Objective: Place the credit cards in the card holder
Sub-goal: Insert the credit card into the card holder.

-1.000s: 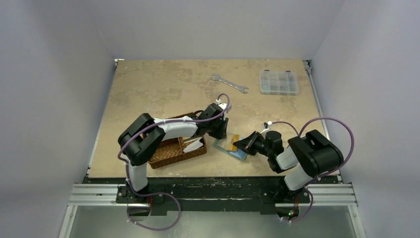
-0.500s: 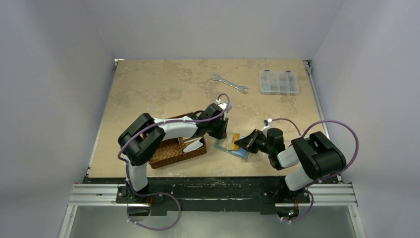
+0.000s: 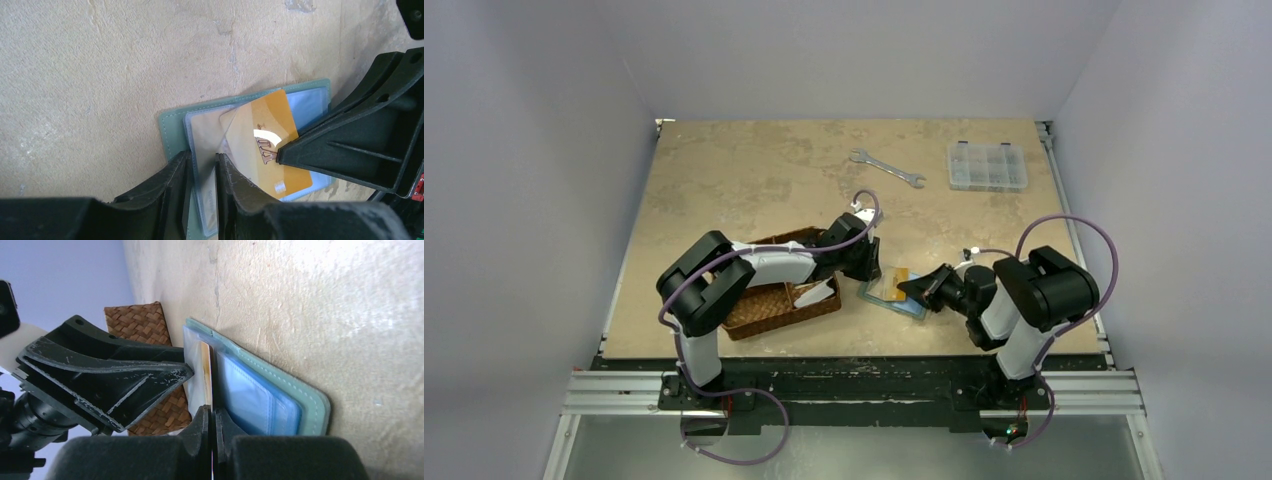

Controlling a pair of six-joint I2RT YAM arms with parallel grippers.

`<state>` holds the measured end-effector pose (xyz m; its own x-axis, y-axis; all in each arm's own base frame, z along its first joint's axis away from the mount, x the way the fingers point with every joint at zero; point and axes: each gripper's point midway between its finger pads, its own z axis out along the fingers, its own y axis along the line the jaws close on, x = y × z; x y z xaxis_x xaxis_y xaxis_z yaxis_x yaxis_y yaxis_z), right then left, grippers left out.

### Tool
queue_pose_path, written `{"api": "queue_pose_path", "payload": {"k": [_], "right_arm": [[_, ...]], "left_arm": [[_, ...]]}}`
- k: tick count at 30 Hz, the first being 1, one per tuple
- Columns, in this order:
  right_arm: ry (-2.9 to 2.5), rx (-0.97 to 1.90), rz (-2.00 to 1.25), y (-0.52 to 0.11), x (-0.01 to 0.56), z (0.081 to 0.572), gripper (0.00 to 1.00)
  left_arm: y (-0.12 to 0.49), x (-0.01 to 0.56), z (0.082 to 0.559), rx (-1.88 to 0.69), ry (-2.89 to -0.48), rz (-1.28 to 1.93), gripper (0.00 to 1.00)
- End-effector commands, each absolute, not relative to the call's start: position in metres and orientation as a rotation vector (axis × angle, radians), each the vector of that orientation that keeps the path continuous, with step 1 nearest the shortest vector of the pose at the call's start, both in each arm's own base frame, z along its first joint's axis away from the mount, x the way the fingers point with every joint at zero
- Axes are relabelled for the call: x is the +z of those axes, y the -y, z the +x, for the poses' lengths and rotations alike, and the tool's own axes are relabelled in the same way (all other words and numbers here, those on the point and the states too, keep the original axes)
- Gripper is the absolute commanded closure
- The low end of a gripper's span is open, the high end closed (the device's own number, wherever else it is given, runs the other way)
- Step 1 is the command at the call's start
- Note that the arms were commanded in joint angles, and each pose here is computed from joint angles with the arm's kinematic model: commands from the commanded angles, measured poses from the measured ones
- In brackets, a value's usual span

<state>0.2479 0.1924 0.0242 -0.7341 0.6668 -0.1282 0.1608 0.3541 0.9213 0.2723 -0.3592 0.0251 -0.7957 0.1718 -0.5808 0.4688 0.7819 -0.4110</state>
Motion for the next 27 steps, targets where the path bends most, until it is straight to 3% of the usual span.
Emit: {"api": "queue_pose_path", "payload": {"k": [1,11,17,27], "right_arm": [[-1.912,1.290,0.783,-0.177,0.050,0.286,1.00],[-2.192,1.143,0.587,-0.184,0.012,0.267,0.98],[-2.427,0.970,0.395,-0.177,-0.010,0.249,0.80],[-2.471,0.984,0.364,-0.178,-0.003,0.240,0.78]], "left_arm": [[0.369,0.004,0.209,-0.964,-2.613,0.534,0.75],[0.367,0.007,0.212,-0.952,-2.605,0.529,0.70],[0.364,0.011,0.215,-0.919,-2.596,0.550,0.69],[0.356,0.009,0.208,-0.887,-2.626,0.599,0.62]]}}
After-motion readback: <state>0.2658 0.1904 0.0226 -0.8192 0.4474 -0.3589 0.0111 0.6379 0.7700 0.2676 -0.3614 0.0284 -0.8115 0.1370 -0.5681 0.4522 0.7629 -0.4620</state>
